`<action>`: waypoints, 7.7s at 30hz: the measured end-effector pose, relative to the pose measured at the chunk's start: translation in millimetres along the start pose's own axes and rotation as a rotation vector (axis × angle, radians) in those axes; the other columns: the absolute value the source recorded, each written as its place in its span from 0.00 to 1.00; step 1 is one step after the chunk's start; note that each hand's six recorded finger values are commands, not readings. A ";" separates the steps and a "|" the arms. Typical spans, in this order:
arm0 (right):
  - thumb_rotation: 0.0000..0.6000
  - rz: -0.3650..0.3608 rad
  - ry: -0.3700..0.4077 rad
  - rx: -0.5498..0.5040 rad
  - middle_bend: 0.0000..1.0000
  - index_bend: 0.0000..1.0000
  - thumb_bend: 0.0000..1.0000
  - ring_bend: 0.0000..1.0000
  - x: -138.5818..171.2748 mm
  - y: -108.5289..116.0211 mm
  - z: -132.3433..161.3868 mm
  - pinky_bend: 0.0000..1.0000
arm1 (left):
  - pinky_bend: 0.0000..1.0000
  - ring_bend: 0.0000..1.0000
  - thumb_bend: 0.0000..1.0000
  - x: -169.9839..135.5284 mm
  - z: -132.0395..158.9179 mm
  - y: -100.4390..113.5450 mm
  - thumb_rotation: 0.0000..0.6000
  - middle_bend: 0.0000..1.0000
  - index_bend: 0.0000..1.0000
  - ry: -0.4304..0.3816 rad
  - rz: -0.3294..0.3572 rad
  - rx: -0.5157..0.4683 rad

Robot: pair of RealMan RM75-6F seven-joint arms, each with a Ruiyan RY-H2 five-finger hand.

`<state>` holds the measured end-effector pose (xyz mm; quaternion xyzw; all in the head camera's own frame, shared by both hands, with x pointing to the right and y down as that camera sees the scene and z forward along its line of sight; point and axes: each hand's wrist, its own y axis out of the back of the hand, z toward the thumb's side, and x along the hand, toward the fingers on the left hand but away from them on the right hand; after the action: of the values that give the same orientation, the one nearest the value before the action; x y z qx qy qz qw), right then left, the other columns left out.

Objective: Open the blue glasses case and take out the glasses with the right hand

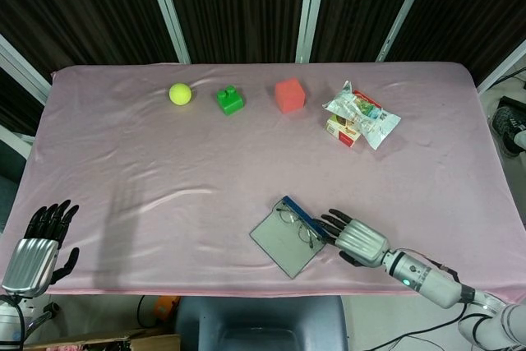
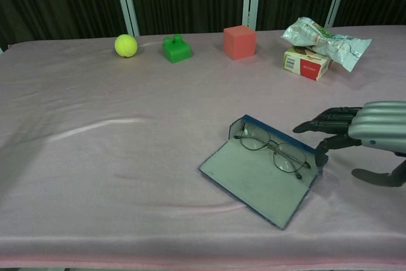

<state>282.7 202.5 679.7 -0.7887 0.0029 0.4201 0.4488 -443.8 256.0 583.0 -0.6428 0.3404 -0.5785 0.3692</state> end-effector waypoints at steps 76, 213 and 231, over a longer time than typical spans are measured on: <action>1.00 -0.141 -0.113 -0.092 0.09 0.62 0.46 0.02 -109.0 45.5 -18.7 0.00 | 0.04 0.00 0.41 3.6 0.6 -3.9 1.00 0.00 0.00 -0.001 -0.022 0.011; 1.00 -0.196 -0.097 -0.142 0.02 0.58 0.44 0.00 -51.7 41.8 -11.7 0.00 | 0.04 0.00 0.41 3.1 3.2 -7.2 1.00 0.00 0.00 -0.015 -0.044 0.002; 1.00 -0.112 -0.007 -0.158 0.02 0.62 0.47 0.00 -79.2 28.3 26.9 0.00 | 0.04 0.00 0.41 2.6 2.7 -6.3 1.00 0.00 0.00 -0.016 -0.042 -0.002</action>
<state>202.9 175.2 705.9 -0.8191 -0.0756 0.3960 0.4081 -440.8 257.1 589.6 -0.6550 0.3244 -0.5805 0.3589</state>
